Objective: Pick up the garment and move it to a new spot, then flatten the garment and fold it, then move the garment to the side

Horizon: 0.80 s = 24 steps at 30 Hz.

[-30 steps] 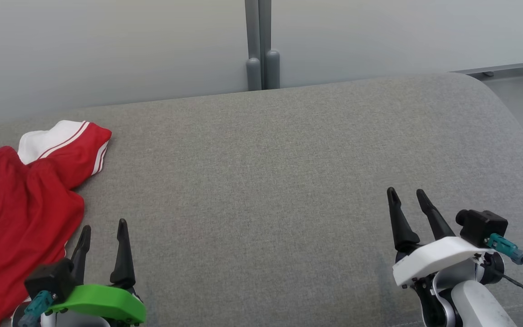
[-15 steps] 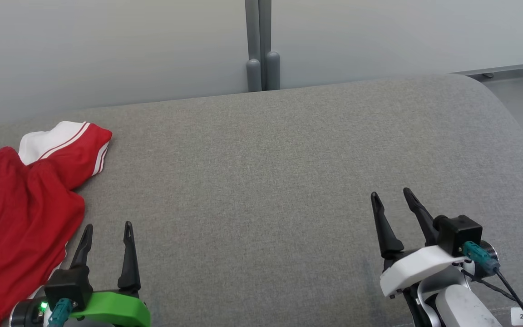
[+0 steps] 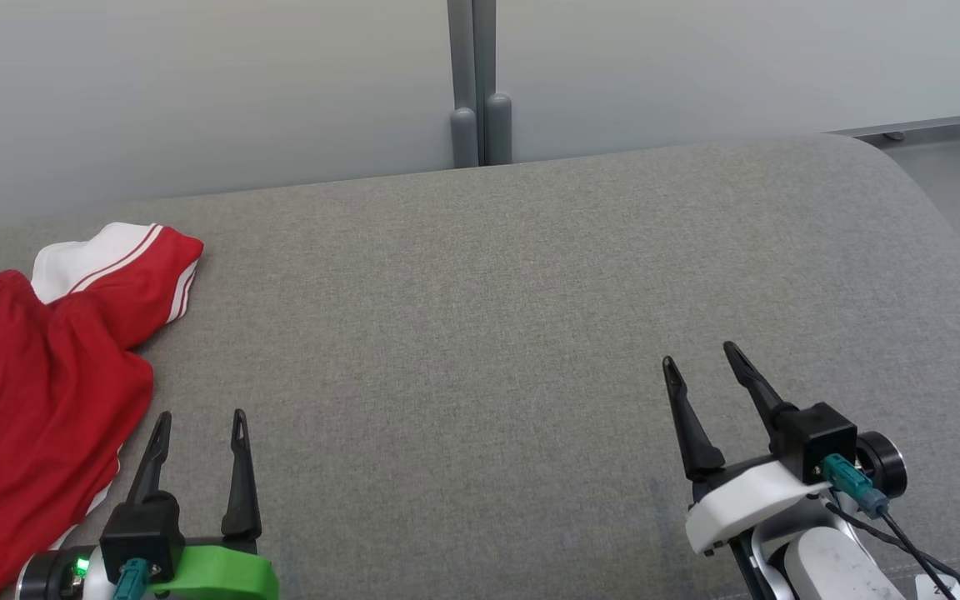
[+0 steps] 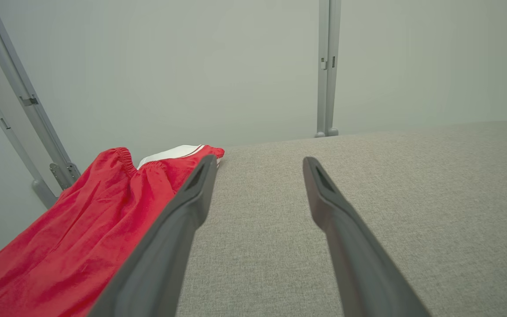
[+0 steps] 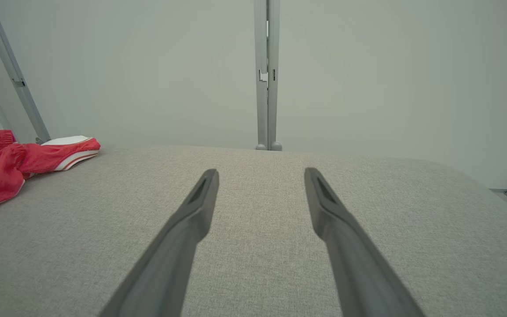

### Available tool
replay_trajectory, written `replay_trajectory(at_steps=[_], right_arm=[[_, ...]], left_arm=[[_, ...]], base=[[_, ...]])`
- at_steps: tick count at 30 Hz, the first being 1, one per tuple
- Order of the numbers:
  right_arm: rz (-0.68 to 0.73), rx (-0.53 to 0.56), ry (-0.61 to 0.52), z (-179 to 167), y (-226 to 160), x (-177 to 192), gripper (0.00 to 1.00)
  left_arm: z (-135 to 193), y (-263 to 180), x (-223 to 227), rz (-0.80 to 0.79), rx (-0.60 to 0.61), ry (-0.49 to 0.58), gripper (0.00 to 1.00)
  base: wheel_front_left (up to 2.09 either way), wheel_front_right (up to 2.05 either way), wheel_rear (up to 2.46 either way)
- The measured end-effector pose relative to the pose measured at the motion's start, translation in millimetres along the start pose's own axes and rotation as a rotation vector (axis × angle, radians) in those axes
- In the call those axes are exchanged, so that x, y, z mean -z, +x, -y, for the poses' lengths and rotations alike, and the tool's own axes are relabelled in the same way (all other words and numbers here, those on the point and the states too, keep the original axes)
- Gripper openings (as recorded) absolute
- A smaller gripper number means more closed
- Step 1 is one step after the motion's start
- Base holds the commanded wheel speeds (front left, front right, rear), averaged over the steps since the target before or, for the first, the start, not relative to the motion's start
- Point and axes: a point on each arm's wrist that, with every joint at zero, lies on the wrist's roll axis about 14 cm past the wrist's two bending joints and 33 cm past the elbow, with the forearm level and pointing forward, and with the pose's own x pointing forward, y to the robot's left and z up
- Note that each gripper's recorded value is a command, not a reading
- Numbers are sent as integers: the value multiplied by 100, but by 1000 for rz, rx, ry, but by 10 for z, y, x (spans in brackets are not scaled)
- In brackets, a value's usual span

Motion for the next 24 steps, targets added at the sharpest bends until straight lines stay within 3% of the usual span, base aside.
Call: replay_trajectory(at_steps=[24], right_arm=[[6, 10, -1, 37, 31, -20, 100]], left_arm=[[-3, -6, 61, -20, -5, -14, 100]], base=[[0, 0, 0]])
